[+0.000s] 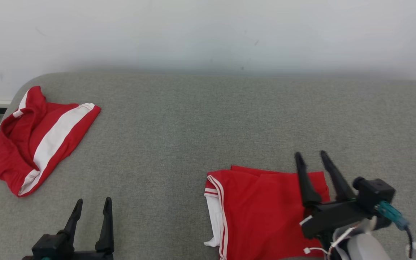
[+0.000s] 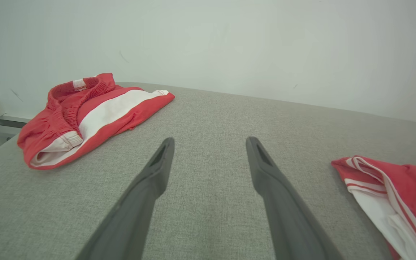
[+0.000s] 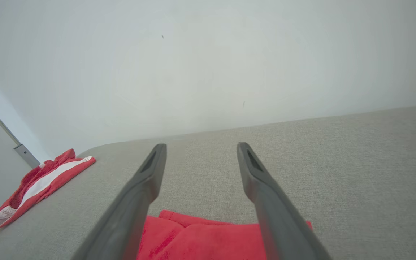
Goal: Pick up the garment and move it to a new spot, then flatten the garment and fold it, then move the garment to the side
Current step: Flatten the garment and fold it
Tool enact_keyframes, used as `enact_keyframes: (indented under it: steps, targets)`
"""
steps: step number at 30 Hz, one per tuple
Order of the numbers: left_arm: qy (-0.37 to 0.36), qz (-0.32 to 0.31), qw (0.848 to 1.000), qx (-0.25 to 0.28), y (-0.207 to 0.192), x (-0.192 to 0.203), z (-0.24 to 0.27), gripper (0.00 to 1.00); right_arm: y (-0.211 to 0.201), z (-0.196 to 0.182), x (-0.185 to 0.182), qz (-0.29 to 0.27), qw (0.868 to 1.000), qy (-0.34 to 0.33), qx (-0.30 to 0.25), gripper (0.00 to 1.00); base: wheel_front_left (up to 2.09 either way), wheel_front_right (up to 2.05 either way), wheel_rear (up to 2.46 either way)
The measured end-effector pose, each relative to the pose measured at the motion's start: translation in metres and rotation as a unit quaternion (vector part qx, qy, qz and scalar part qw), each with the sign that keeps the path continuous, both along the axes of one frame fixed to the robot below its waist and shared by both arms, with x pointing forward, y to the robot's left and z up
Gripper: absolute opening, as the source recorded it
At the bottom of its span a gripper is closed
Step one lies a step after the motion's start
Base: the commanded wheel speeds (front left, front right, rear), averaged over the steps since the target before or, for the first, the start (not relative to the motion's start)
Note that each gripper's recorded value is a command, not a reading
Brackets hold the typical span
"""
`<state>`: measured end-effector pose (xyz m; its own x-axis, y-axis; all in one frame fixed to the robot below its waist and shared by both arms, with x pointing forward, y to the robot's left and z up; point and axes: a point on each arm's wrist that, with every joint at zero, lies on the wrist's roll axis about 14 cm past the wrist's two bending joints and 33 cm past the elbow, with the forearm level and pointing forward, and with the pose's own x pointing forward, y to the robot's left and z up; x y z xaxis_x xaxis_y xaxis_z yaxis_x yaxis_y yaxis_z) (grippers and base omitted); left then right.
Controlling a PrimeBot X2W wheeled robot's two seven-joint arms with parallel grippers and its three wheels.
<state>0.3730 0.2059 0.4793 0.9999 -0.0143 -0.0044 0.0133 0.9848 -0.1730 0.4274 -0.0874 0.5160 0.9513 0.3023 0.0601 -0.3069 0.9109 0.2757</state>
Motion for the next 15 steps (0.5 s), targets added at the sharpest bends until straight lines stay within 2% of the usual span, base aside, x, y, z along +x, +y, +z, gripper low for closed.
enact_keyframes:
  steps: [6,15]
  targets:
    - [-0.012,-0.005,1.0,0.007,-0.002,0.001,0.007,1.0,-0.049,0.013,-0.013,-0.067,0.997,-0.036,-0.019,1.0,0.0,0.0,0.0]
    - [-0.037,-0.013,0.999,0.027,-0.005,0.005,0.023,1.0,-0.082,-0.002,-0.048,-0.116,0.992,-0.023,-0.032,1.0,0.0,0.0,0.0]
